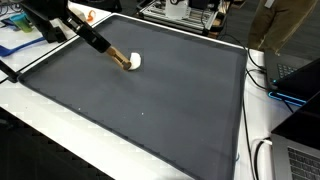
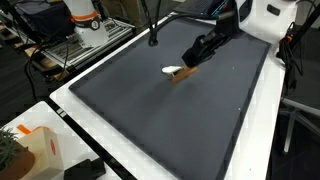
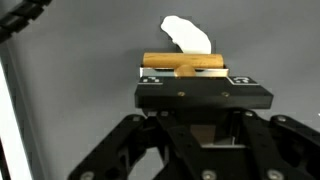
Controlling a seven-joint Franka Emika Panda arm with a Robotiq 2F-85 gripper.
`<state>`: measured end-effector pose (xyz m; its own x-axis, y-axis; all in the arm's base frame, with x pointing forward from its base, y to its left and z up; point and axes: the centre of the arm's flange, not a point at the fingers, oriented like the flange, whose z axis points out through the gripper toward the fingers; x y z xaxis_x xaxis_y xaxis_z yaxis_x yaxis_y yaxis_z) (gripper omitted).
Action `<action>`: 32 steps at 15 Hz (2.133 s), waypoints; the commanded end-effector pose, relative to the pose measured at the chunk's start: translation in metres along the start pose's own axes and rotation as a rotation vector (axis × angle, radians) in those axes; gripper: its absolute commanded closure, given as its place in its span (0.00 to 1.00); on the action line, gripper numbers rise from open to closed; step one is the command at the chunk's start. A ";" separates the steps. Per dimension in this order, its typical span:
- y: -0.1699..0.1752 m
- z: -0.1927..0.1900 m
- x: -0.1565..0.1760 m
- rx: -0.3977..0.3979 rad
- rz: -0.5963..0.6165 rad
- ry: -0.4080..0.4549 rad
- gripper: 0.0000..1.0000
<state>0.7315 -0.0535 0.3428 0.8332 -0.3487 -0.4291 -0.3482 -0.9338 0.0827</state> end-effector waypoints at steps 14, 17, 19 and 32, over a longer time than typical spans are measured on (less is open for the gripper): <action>0.089 -0.081 -0.117 0.243 0.025 0.081 0.78; 0.103 -0.107 -0.142 0.277 -0.027 0.146 0.78; 0.106 -0.119 -0.157 0.263 -0.079 0.186 0.78; 0.108 -0.145 -0.255 0.221 -0.164 0.309 0.78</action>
<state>0.6147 -0.0911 0.6083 0.9529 -0.2621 -0.1525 -0.2878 -0.9401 -0.1828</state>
